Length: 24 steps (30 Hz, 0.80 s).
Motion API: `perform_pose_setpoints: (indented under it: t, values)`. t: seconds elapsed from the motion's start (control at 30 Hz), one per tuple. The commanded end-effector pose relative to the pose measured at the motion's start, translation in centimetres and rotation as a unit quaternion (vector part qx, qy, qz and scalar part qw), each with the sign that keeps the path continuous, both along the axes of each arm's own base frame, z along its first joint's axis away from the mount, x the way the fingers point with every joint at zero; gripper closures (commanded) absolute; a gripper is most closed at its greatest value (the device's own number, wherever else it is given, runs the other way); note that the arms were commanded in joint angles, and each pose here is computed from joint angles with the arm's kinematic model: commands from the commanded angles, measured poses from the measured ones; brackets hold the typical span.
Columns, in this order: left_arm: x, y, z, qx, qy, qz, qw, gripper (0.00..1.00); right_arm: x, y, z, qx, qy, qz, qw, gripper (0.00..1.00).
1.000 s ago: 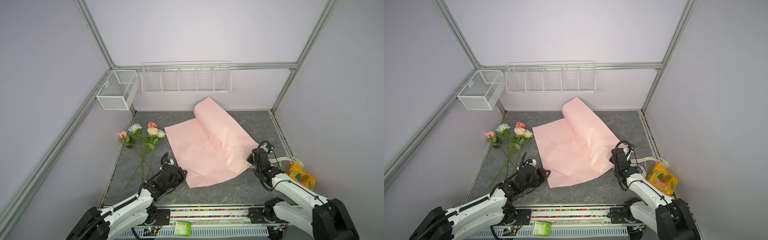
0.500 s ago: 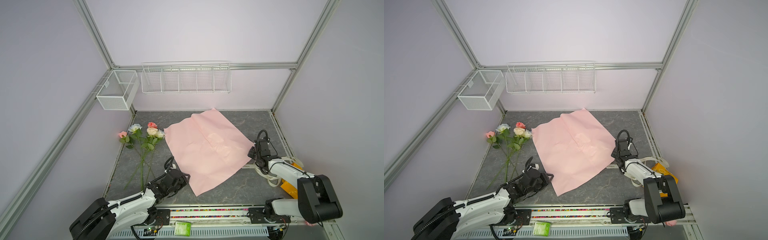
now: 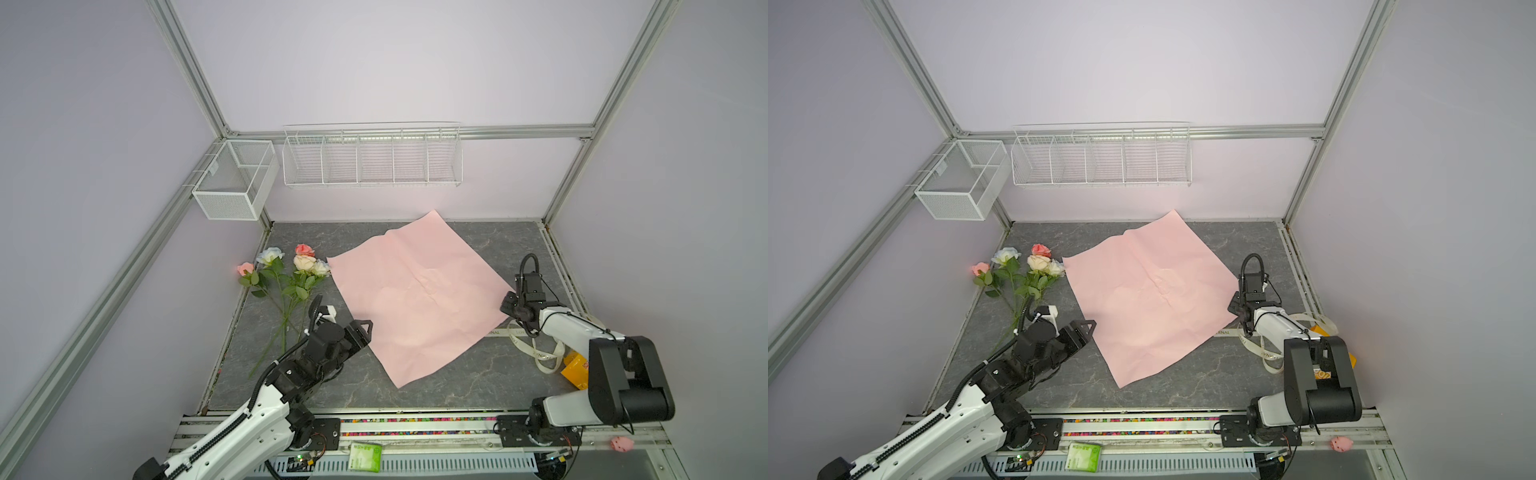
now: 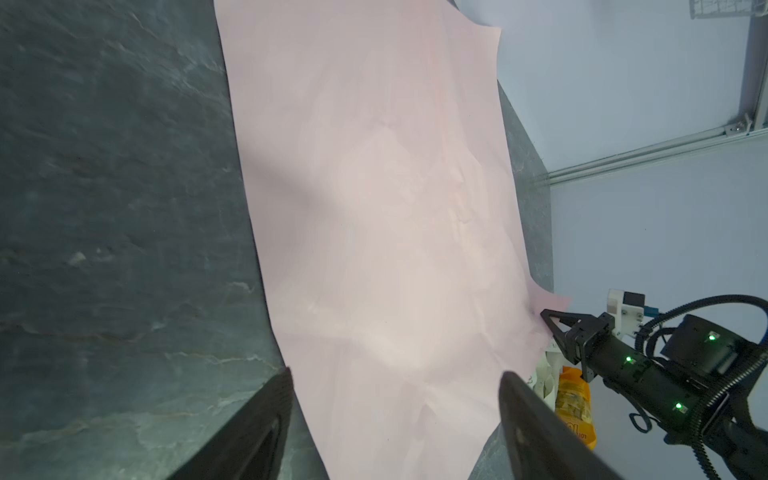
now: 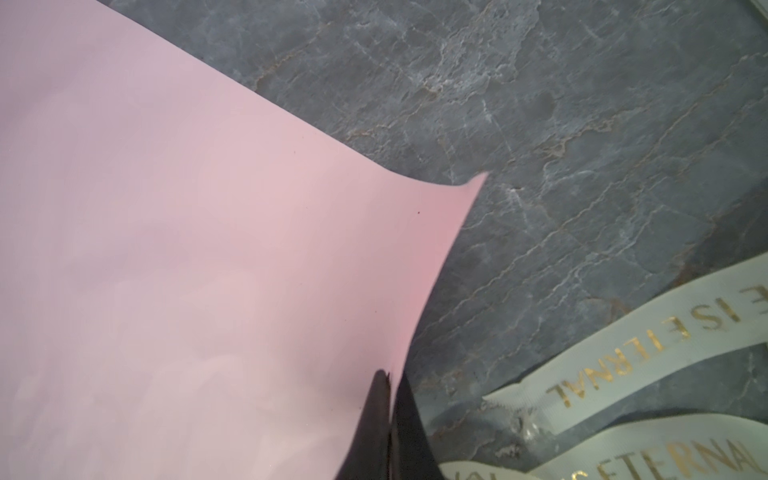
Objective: Tie the bouquet of fake flowers
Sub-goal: 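Lay the flipped sheet flat, pink side up, with both grippers, then release the paper corner with the right gripper while left moves toward the roses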
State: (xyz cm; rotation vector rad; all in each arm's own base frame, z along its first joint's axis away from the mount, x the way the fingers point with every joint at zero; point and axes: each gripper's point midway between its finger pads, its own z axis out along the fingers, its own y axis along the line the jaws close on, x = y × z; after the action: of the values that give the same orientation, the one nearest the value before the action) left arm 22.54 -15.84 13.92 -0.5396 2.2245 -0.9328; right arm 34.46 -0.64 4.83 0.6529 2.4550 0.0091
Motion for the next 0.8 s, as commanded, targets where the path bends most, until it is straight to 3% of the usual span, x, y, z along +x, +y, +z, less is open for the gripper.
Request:
perform_pose_setpoints:
  t: [0.0,0.33,0.53,0.77]
  values:
    - [0.0,0.5,0.1,0.011,0.028,-0.042,0.999,0.22,-0.3,0.2,-0.6,0.022,0.038,0.012,0.999,0.94]
    - [4.5,2.7,2.8,0.062,0.046,-0.041,0.996,0.21,0.1,-0.6,1.5,0.008,0.041,0.051,0.998,0.94]
    - [6.9,5.7,5.0,0.082,0.044,0.037,0.995,0.18,0.1,0.9,1.3,0.031,0.035,0.094,0.994,0.94]
    - [7.7,6.2,5.6,0.086,0.045,0.035,0.995,0.15,-0.1,-0.5,1.7,-0.001,0.047,0.087,0.995,0.94]
